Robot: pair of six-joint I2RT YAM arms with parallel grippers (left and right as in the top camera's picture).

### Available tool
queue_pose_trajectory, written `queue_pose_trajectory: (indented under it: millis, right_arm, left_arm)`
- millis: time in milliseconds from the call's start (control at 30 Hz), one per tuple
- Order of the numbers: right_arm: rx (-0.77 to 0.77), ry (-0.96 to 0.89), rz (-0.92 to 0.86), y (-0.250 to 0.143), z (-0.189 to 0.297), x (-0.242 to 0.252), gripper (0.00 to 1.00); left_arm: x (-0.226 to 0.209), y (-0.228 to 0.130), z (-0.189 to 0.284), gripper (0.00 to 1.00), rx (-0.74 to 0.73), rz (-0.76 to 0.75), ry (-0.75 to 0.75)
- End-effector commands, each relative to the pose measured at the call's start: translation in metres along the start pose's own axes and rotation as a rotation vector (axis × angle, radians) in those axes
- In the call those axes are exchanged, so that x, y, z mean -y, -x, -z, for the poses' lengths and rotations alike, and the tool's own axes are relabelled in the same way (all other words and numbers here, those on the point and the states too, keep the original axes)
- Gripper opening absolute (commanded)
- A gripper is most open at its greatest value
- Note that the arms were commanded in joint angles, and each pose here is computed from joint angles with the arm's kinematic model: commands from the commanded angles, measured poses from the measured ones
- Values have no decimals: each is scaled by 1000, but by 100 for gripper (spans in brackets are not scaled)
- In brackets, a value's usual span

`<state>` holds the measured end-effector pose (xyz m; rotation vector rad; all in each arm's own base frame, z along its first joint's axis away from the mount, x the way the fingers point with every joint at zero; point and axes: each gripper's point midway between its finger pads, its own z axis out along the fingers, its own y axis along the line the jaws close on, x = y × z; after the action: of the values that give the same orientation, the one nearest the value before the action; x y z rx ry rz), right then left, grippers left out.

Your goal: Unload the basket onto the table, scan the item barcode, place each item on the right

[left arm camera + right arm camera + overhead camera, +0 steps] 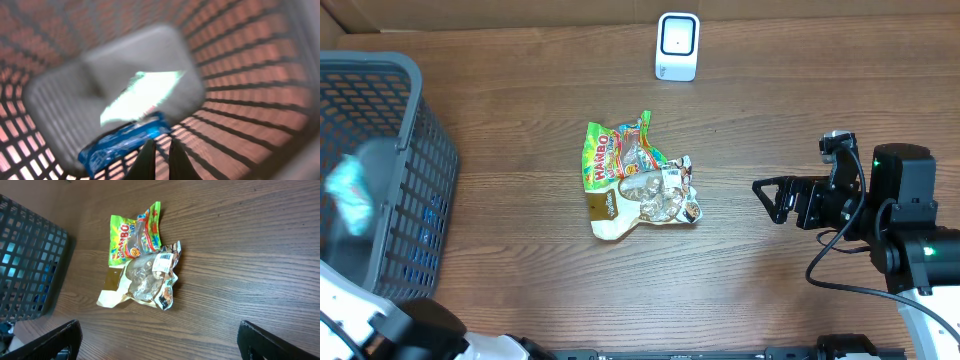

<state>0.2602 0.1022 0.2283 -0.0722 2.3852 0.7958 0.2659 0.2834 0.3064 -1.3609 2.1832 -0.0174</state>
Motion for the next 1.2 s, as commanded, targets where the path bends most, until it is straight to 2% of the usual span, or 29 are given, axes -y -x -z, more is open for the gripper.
queue_pose_trajectory:
  millis: [0,100,200,233,300,333,367,467,633,800,1000,1167]
  right_arm:
    - [19,15,17,7,5,-7,100]
    - [19,15,17,7,5,-7,100]
    - [13,14,13,5,5,-7,100]
    - [10,13,11,4,5,-6,100]
    - [8,13,10,4,5,-6,100]
    - [7,12,9,4,5,-6,100]
    - [7,12,9,4,4,-6,99]
    - [7,12,9,4,5,-6,100]
    - [7,12,10,4,5,-6,100]
    - [7,12,10,4,5,-6,100]
    - [8,13,9,4,5,-6,100]
    - [12,14,12,5,5,-7,100]
  left_arm:
    - [65,-7,92,4,174,-208,-177]
    - [93,-28,121,4,221,-329,-221]
    - [95,-35,132,5,275,-373,-137]
    - [92,-33,132,18,284,-371,-107]
    - [87,-29,126,51,283,-366,-71]
    - [85,-26,122,64,279,-362,-53]
    - [83,-23,116,75,269,-355,-42]
    - [75,-7,87,97,230,-277,-11]
    - [69,20,34,98,181,-293,33]
    - [68,29,-38,95,78,-328,58]
    - [56,14,-127,91,-110,-401,84]
    - [48,-18,-195,90,-291,-520,51]
